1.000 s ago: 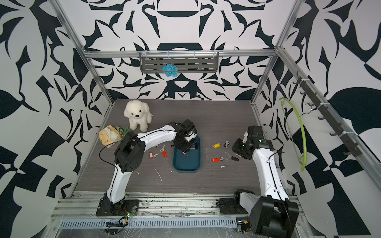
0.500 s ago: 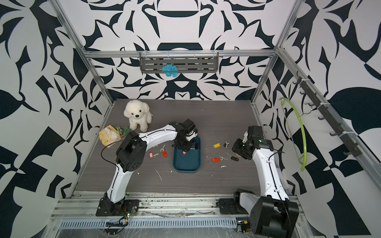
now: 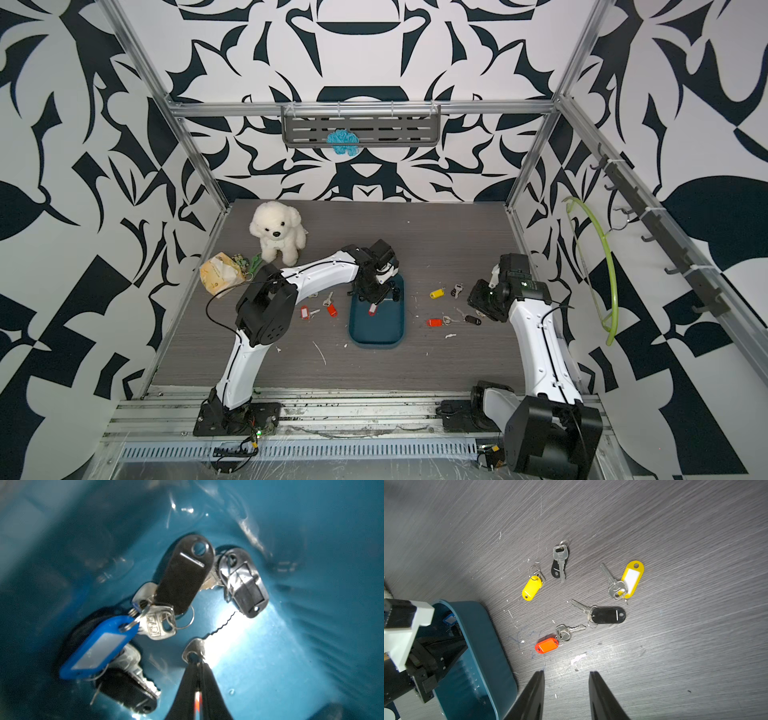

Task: Take the keys out of the storage box
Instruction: Pick up the key from the storage box, then place the key at the center of the board, then pick up the key from the storage box.

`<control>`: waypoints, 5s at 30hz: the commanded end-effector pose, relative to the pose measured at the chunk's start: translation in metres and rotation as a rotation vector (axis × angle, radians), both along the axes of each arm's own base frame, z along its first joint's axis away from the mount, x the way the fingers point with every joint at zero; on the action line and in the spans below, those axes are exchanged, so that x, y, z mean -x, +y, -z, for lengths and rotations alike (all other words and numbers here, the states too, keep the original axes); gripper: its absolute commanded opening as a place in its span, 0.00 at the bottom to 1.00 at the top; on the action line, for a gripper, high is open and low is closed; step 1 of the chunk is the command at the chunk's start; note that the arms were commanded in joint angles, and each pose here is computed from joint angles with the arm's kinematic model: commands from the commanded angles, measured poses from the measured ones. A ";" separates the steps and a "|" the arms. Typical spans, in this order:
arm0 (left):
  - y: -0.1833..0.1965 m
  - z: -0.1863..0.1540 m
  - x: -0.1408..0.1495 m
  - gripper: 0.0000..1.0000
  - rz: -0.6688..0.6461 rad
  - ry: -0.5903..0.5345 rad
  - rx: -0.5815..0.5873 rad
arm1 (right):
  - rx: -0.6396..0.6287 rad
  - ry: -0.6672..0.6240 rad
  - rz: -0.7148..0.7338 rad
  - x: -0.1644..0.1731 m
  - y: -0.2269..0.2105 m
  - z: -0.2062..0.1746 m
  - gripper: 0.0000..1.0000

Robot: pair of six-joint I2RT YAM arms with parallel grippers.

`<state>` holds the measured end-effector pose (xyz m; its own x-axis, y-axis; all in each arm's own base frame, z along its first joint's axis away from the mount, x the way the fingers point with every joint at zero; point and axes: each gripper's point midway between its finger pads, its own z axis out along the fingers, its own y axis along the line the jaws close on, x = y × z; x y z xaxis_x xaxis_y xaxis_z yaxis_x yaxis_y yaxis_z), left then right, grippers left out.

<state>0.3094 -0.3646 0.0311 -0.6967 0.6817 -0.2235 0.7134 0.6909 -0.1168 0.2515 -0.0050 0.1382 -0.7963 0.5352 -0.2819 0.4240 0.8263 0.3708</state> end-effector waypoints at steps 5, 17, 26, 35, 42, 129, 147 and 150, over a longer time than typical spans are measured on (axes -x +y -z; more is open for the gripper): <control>0.001 -0.014 0.007 0.00 -0.024 0.025 0.026 | -0.004 -0.004 -0.013 -0.002 0.001 0.000 0.41; 0.013 -0.086 0.013 0.00 -0.111 -0.062 0.151 | -0.003 0.001 -0.007 0.000 0.001 0.004 0.40; 0.097 -0.134 -0.009 0.00 -0.420 -0.083 0.255 | -0.011 0.013 -0.006 0.004 0.002 0.011 0.40; 0.216 -0.125 -0.016 0.00 -0.772 -0.070 0.195 | -0.019 0.015 -0.007 0.004 0.003 0.011 0.40; 0.244 -0.078 0.019 0.00 -0.896 0.026 0.100 | -0.042 0.016 -0.010 0.004 0.007 0.012 0.40; 0.238 -0.084 0.042 0.87 -0.910 -0.042 0.324 | 0.381 0.204 -0.194 -0.113 0.221 0.082 0.35; 0.236 -0.080 0.043 0.86 -0.904 -0.024 0.325 | 0.401 0.218 -0.218 -0.115 0.222 0.092 0.27; 0.235 -0.079 0.043 0.86 -0.903 -0.019 0.325 | 0.402 0.224 -0.219 -0.115 0.222 0.094 0.28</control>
